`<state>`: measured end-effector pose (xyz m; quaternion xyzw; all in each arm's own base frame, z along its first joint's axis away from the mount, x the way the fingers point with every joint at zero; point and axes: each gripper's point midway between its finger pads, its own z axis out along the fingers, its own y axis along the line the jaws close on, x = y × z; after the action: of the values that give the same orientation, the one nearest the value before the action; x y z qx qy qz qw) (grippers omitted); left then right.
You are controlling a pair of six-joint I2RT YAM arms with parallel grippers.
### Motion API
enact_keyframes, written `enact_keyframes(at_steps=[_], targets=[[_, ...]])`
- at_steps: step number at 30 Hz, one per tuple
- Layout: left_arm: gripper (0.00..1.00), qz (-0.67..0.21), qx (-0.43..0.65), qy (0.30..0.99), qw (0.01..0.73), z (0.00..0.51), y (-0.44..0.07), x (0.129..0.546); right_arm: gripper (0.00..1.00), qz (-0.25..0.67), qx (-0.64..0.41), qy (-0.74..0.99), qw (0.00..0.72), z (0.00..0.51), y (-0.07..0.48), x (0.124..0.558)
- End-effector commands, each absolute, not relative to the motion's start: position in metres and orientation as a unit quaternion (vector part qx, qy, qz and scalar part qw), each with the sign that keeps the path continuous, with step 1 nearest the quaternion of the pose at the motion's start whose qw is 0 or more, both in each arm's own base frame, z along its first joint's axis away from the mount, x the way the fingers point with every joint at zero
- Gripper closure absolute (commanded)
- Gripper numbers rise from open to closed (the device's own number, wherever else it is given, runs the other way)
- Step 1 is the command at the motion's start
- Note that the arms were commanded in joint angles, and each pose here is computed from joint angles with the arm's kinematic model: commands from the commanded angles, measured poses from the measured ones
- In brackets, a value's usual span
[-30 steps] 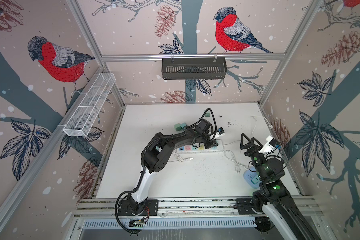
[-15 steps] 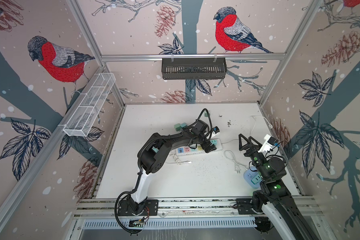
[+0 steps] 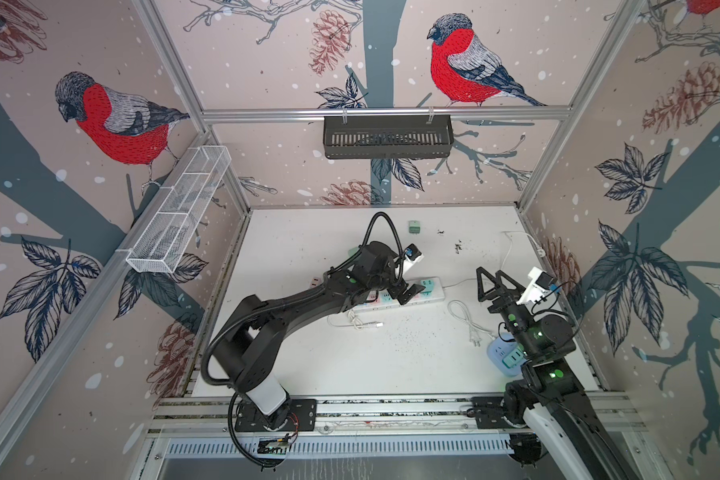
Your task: Insert the plug
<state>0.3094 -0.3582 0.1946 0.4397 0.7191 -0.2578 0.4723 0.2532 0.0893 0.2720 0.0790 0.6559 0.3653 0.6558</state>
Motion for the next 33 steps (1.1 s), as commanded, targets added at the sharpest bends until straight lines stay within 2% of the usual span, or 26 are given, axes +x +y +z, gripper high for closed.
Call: enact_keyframes(at_steps=[1, 6, 16, 23, 25, 28, 31, 33], targets=[[0.02, -0.24, 0.301, 0.712, 0.588, 0.252, -0.321, 0.329, 0.0, 0.36, 0.048, 0.645, 0.673, 0.285, 0.098, 0.255], [0.02, -0.22, 0.187, 0.701, 0.653, 0.285, -0.264, 0.324, 0.0, 0.29, 0.068, 0.698, 0.651, 0.267, 0.095, 0.28], [0.01, -0.19, 0.11, 0.713, 0.666, 0.298, -0.206, 0.327, 0.0, 0.164, 0.076, 0.796, 0.577, 0.225, 0.111, 0.34], [0.02, -0.204, 0.106, 0.705, 0.671, 0.302, -0.2, 0.321, 0.01, 0.077, 0.14, 0.836, 0.525, 0.211, 0.105, 0.394], [0.01, -0.207, 0.106, 0.703, 0.672, 0.304, -0.199, 0.32, 0.01, 0.08, 0.12, 0.848, 0.511, 0.208, 0.117, 0.407], [0.02, -0.213, 0.105, 0.699, 0.675, 0.307, -0.198, 0.316, 0.01, 0.045, 0.149, 0.835, 0.527, 0.215, 0.114, 0.415], [0.01, -0.219, 0.105, 0.692, 0.68, 0.311, -0.197, 0.312, 0.01, 0.041, 0.105, 0.837, 0.535, 0.213, 0.123, 0.424], [0.02, -0.219, 0.103, 0.689, 0.683, 0.314, -0.195, 0.311, 0.01, 0.045, 0.088, 0.852, 0.514, 0.202, 0.129, 0.433]])
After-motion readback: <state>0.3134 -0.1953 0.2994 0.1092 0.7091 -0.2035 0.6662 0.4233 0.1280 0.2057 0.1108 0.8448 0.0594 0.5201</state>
